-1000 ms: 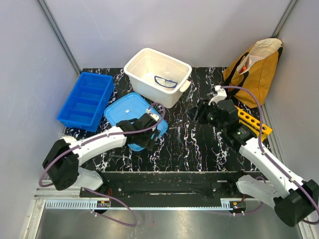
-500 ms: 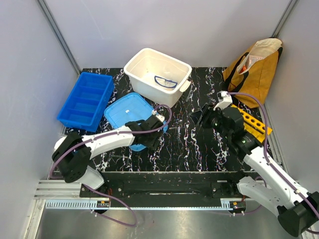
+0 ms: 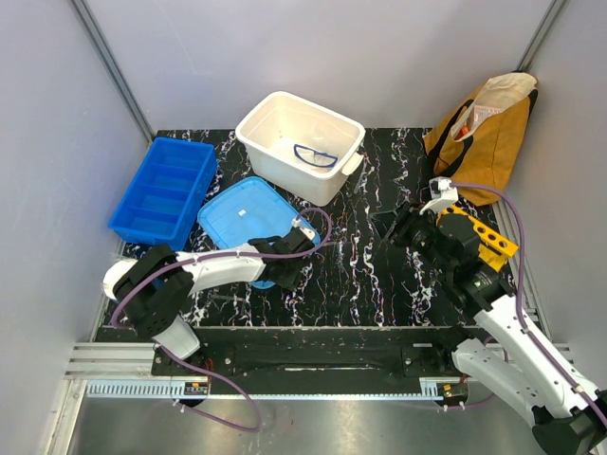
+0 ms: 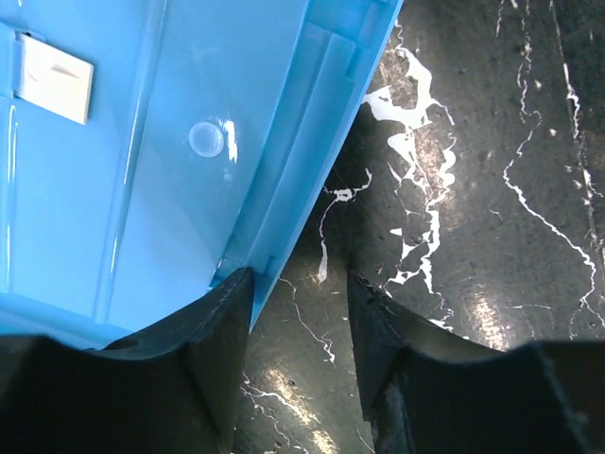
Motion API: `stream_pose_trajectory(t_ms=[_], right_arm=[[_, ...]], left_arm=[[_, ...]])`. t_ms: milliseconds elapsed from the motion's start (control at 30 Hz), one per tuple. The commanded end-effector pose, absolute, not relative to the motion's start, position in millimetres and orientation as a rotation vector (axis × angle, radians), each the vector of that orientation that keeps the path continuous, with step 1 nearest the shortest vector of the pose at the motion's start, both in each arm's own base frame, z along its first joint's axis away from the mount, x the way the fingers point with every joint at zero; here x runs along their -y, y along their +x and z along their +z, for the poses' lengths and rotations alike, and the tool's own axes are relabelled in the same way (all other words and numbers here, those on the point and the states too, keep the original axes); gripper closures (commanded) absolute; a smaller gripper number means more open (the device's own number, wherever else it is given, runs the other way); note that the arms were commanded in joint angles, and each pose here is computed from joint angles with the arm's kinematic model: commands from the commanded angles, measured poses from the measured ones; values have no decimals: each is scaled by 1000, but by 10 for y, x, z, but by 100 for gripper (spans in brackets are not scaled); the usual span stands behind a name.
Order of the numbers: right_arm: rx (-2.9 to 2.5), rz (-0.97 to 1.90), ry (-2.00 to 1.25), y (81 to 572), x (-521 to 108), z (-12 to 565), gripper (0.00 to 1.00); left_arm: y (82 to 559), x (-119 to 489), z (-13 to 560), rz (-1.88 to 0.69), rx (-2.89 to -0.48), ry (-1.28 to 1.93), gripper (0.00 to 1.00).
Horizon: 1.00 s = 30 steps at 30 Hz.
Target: Organize the chemistry lab equipment
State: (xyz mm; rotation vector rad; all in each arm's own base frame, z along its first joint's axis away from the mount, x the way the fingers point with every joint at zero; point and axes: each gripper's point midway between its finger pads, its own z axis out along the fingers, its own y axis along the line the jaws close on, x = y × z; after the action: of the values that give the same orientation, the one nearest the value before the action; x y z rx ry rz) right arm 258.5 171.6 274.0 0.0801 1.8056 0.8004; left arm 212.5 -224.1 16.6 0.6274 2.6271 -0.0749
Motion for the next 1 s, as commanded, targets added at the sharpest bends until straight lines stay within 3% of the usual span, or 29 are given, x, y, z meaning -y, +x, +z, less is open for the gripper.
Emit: stream_pose_trajectory(t_ms=[0, 500, 967], right_arm=[[-1777, 784, 111, 2586, -1654, 2802, 44], [-1758, 822, 124, 2559, -1674, 2866, 44], [-1736, 894, 45, 2496, -1803, 2846, 43]], left_arm=[[2126, 2293, 83, -67, -2615, 618, 54], [2245, 2330, 309, -22, -2523, 702, 100], [2361, 2612, 1144, -212, -2351, 739, 100]])
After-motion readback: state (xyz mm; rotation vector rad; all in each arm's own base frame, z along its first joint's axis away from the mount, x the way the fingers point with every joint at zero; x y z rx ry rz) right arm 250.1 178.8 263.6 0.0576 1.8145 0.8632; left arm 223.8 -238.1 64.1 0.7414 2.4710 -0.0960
